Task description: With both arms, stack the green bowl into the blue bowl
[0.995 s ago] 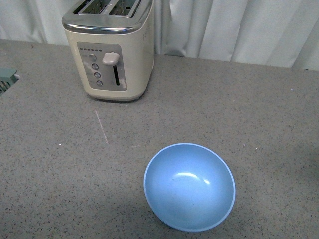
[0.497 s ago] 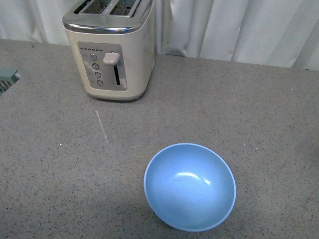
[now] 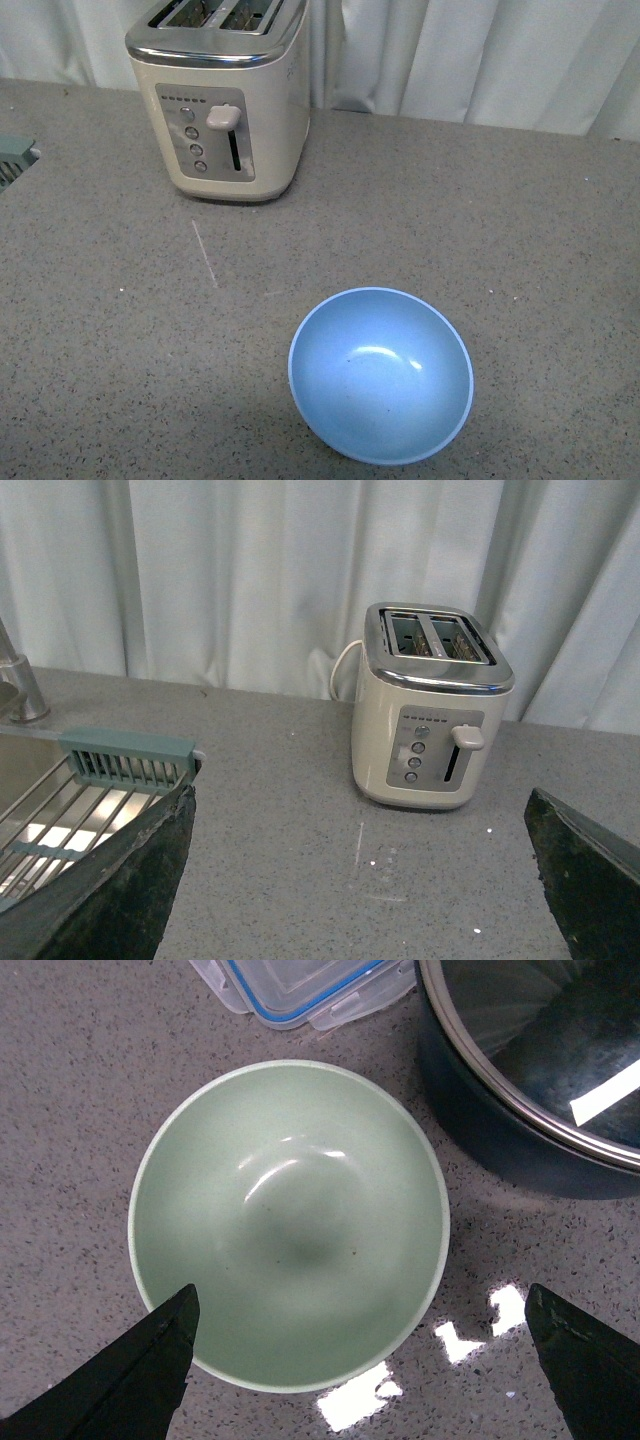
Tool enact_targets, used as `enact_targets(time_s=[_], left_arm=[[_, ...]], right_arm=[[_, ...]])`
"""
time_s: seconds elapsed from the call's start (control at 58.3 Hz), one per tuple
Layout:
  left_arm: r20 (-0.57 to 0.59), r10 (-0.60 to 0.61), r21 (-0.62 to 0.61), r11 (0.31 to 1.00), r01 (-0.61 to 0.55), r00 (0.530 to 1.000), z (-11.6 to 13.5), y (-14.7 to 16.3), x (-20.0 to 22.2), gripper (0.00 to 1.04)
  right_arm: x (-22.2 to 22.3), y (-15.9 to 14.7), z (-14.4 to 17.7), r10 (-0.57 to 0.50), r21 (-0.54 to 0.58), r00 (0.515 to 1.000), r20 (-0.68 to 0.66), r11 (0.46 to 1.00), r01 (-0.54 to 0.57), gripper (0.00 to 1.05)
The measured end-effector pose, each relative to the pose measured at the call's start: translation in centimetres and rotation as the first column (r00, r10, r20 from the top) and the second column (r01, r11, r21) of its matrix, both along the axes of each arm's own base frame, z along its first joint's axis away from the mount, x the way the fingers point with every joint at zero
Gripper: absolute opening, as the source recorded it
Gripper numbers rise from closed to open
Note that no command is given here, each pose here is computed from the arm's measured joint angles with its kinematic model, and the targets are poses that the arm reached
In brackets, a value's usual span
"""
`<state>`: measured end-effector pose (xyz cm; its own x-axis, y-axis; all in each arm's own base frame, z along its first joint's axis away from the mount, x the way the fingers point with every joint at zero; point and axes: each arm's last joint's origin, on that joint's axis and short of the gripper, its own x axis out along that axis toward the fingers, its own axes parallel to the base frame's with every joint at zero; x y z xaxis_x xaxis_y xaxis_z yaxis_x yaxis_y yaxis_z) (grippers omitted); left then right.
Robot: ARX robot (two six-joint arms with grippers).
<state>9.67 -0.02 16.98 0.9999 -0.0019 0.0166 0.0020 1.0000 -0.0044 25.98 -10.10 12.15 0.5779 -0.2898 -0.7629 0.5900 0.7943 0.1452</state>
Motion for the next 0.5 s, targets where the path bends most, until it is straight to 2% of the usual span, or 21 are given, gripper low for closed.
enact_targets(time_s=[0.309,0.497], left_arm=[[0.0,0.0,0.0,1.0,0.0,1.0,0.0,0.0,0.0,0.98],[0.0,0.0,0.0,1.0,0.0,1.0,0.0,0.0,0.0,0.98]], right_arm=[[1.1,0.3,-2.2,0.004,-0.042,0.998,-0.069,0.999,-0.007,0.96],[1.9,0.1,-2.3,-0.006,-0.057,0.997,-0.074,0.998,0.002,0.96]])
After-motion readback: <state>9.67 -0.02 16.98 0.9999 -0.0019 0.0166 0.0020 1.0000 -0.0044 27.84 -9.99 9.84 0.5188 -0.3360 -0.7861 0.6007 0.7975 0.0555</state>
